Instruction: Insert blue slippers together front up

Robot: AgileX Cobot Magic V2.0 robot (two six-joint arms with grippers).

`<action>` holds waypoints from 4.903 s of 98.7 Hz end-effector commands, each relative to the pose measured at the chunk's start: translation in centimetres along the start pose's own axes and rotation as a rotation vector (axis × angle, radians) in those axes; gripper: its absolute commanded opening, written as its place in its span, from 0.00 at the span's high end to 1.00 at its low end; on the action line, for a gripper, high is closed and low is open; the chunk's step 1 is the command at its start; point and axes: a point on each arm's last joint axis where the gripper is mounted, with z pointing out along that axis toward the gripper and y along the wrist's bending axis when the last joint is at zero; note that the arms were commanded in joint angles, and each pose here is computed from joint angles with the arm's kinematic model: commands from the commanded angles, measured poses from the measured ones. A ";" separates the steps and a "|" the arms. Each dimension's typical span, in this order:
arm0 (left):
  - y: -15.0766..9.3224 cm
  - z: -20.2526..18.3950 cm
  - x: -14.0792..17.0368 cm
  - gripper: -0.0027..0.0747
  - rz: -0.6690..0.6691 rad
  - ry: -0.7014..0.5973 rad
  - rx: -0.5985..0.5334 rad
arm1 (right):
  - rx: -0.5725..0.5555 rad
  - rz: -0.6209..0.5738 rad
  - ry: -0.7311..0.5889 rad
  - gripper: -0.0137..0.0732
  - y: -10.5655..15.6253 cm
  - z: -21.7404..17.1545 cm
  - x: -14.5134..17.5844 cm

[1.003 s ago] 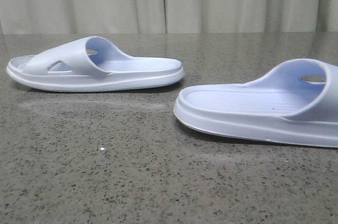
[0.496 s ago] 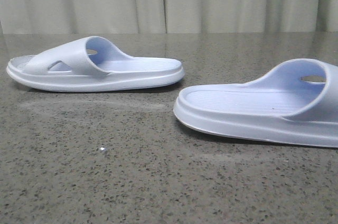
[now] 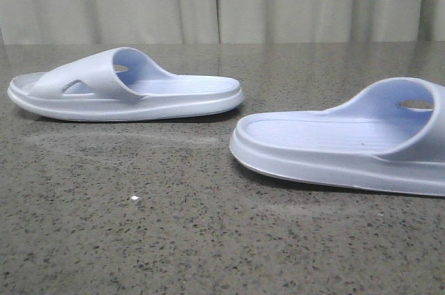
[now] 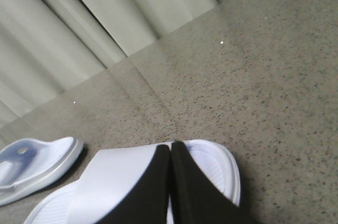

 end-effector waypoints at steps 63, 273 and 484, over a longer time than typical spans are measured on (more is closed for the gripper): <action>-4.3 4.0 -5.8 0.91 0.306 0.381 0.033 | 0.136 -0.266 0.468 0.57 3.6 3.3 -7.2; -4.9 14.0 -3.3 0.47 -0.013 0.752 0.136 | 0.119 -0.059 0.883 0.97 -0.5 12.6 -6.0; 0.8 22.0 -4.6 0.95 -0.235 0.797 0.278 | 0.091 -0.035 0.751 0.97 -0.1 13.3 -6.8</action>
